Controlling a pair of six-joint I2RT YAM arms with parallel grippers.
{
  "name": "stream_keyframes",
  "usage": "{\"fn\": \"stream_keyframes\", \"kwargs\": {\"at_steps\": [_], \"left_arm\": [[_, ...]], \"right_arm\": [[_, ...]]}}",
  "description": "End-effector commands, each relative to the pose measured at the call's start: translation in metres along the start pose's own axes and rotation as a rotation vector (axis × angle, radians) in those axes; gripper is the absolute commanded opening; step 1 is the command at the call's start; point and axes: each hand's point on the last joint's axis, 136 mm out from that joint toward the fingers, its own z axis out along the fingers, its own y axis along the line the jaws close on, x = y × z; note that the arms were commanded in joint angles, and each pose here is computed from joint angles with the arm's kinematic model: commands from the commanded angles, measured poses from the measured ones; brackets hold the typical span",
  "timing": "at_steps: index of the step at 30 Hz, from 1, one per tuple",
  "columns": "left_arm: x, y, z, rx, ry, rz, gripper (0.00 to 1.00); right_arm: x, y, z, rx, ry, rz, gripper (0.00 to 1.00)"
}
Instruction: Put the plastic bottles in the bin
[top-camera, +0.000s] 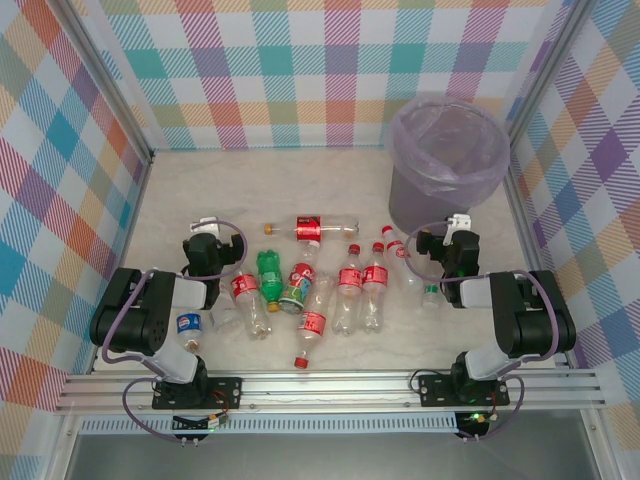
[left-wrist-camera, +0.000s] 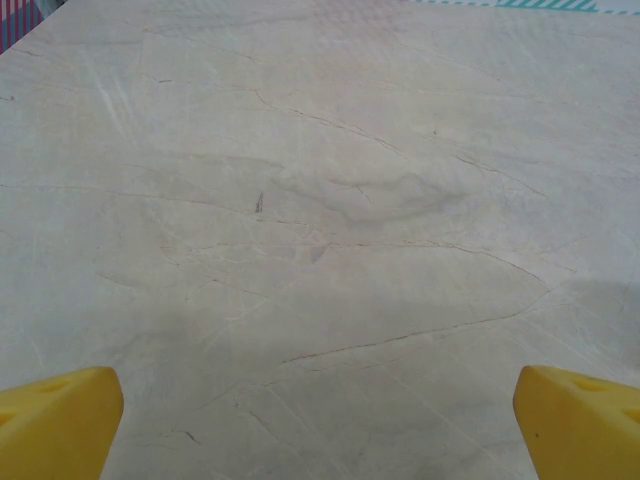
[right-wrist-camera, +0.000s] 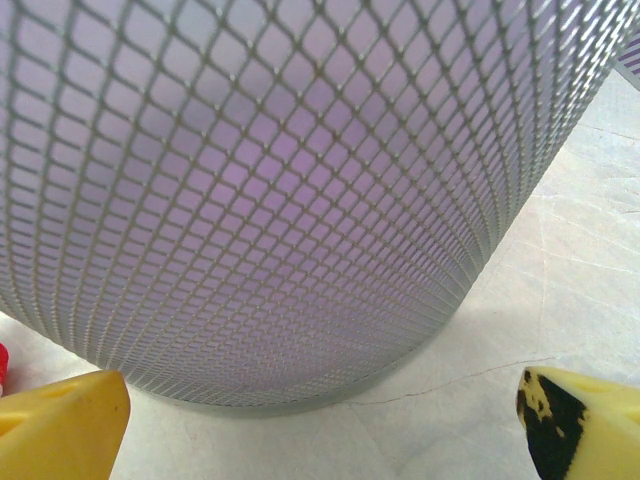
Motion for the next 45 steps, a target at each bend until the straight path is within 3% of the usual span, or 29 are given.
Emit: {"fn": "stream_keyframes", "kwargs": {"at_steps": [1,13,18,19,23,28,32,36,40,45], "left_arm": [[-0.012,-0.003,-0.001,0.019,-0.044,-0.004,1.00],[-0.015,-0.007,0.000,0.052,-0.025,0.003,1.00],[-0.064,0.007,-0.031,-0.058,-0.013,-0.014,1.00],[-0.072,0.008,-0.040,-0.068,-0.004,-0.038,1.00],[-0.086,0.007,-0.076,-0.144,0.045,-0.100,1.00],[-0.097,-0.017,-0.117,-0.109,0.138,-0.158,1.00],[-0.096,-0.056,-0.139,0.014,0.208,-0.218,1.00],[-0.074,-0.101,-0.139,0.151,0.307,-0.330,1.00],[-0.046,-0.153,-0.128,0.323,0.398,-0.459,1.00],[-0.033,-0.164,-0.121,0.359,0.440,-0.486,1.00]], "right_arm": [[-0.015,-0.001,0.001,0.000,-0.045,0.014,0.99],[-0.018,-0.001,0.000,-0.007,-0.057,0.013,0.99],[-0.036,0.005,-0.017,0.003,-0.103,-0.027,0.99],[-0.036,0.004,-0.021,0.017,-0.009,-0.026,0.99],[-0.061,-0.002,-0.060,0.040,0.054,0.007,0.99],[-0.022,-0.021,-0.121,0.141,0.288,0.158,0.99],[0.004,-0.016,-0.155,0.178,0.458,0.401,1.00],[0.025,-0.005,-0.155,0.173,0.614,0.447,0.96],[0.038,0.002,-0.136,0.161,0.649,0.480,0.92],[0.041,0.018,-0.116,0.085,0.668,0.505,0.87]]}}
